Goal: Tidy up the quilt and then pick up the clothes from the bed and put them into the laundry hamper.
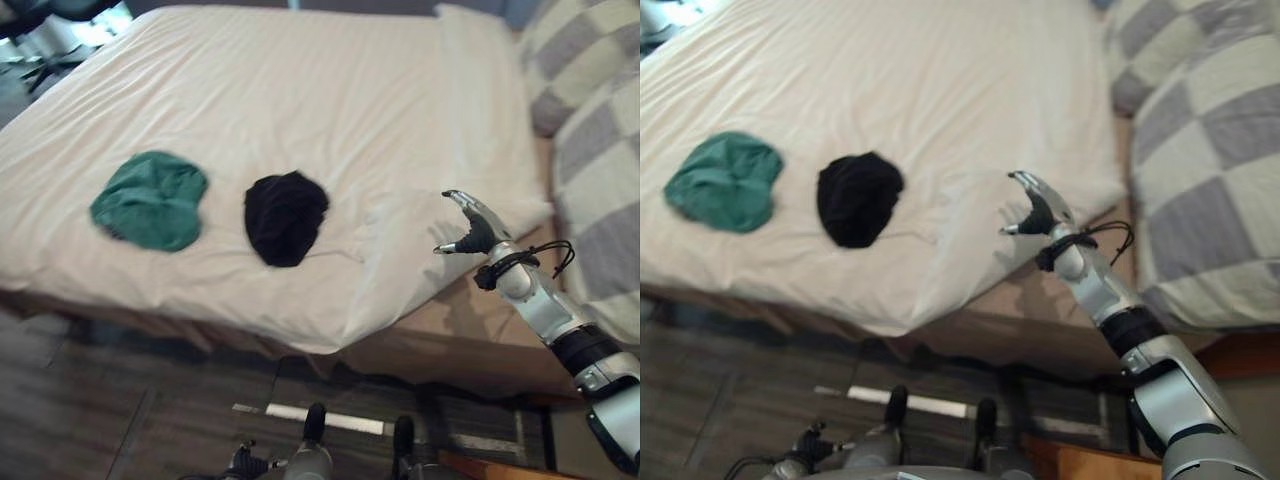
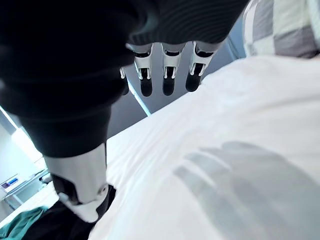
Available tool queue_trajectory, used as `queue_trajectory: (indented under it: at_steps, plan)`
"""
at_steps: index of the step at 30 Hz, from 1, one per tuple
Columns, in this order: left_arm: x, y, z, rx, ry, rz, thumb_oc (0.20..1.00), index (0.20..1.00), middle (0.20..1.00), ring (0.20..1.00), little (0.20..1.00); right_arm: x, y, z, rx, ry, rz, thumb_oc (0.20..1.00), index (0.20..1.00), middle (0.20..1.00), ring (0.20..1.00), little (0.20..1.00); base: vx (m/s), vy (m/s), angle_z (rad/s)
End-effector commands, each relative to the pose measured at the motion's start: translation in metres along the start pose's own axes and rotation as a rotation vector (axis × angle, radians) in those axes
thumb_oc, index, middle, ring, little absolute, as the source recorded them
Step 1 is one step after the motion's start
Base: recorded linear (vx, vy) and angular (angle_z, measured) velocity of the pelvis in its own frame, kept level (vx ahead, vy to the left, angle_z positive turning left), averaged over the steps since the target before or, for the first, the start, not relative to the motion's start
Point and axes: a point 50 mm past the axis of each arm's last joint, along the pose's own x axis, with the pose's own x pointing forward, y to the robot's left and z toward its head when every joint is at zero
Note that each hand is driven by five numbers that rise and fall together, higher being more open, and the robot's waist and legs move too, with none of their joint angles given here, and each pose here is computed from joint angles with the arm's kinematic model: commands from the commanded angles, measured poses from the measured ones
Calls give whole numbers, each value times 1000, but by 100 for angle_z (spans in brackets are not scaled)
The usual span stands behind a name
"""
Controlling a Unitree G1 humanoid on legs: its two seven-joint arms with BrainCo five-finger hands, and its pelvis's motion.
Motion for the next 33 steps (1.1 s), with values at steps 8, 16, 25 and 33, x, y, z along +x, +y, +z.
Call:
queue_trajectory:
  at_steps: [8, 16, 25, 33]
  plan:
    - [4, 39, 19, 75, -68, 100, 1000, 1000, 1000, 1000, 1000, 41, -53, 29, -139, -62, -188, 1000, 1000, 1000, 1000, 1000, -73, 46, 28]
    - [6, 42, 45, 56, -145, 108, 1000, 1000, 1000, 1000, 1000, 57, -78, 7, -179, 114, -236, 200, 200, 200, 200, 200, -75, 31, -7]
    - [5, 33, 24, 52, -62, 97, 1000, 1000, 1000, 1000, 1000, -54, 24, -94, 26, 448, -26, 200, 200, 200, 200, 200, 80, -21, 2]
    - [2, 26, -4, 69, 41, 68, 1000, 1000, 1000, 1000, 1000, -204, 84, -163, 255, 998, 48, 1000, 1000, 1000, 1000, 1000, 68, 5, -4]
